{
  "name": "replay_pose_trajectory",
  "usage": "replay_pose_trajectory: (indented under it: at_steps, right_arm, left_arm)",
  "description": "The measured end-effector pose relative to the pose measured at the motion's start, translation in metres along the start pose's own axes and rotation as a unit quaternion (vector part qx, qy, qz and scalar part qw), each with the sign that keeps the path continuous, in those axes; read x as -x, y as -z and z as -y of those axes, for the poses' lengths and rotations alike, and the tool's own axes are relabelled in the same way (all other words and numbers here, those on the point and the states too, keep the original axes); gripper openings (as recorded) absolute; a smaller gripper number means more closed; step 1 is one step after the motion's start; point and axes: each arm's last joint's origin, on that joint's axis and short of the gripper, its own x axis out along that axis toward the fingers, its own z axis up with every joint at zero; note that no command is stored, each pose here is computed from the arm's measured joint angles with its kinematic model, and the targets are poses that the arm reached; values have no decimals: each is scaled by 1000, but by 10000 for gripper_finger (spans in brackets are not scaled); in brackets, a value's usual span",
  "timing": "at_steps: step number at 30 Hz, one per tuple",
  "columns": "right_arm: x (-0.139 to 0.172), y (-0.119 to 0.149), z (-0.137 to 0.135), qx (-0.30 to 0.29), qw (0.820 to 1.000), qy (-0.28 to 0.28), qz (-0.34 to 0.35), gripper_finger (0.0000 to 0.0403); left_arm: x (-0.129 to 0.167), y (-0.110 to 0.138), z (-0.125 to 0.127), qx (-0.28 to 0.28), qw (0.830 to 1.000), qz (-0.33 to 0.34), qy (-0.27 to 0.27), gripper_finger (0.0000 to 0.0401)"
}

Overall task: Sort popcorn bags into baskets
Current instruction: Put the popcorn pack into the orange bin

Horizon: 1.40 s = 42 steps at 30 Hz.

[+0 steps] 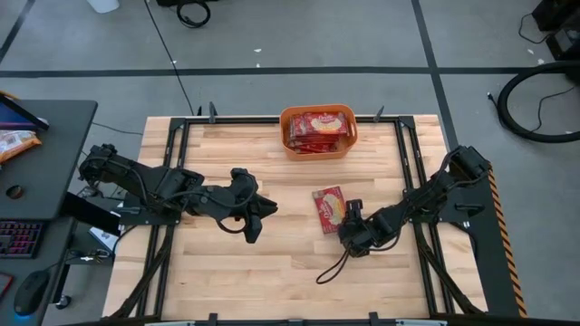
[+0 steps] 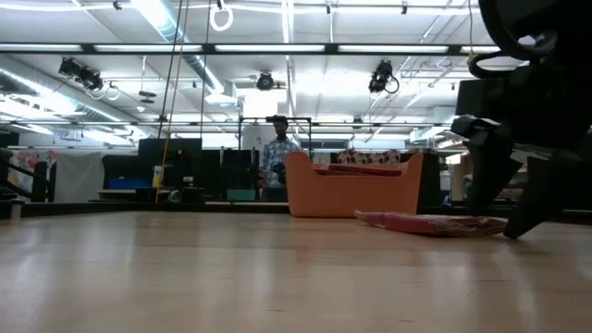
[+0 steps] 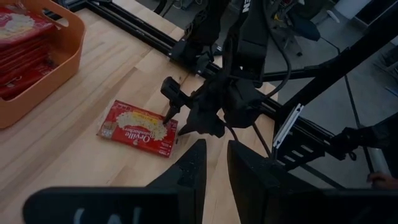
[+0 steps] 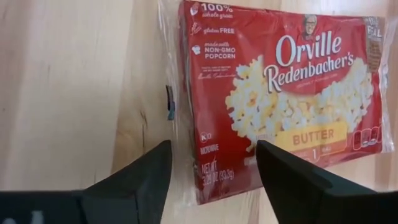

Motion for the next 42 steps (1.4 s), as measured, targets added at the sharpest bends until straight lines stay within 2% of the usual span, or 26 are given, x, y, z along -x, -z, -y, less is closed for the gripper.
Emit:
replay_pose_trajectory:
  at_steps: [4,14,24,32,37,42]
  right_arm:
    - [-2,-2,2,-3,1000,-13,1,190]
    - [-4,-5,3,-20,998,-56,-3,14]
    - [19,-29,7,-28,996,-79,9,7]
    - [58,-50,36,-79,993,-67,52,5]
    - [87,-58,66,-153,984,-41,88,4]
    - [119,-64,105,-232,964,-17,127,3]
  left_arm:
    - [0,0,0,-1,1000,2,-2,68]
    - [0,-1,-1,-1,1000,17,-18,68]
    - [0,-1,-1,-2,1000,15,-20,68]
    - [-7,3,0,-40,999,9,-26,68]
    - [-16,6,0,-46,998,5,-34,68]
    - [-17,4,-1,-45,998,7,-37,68]
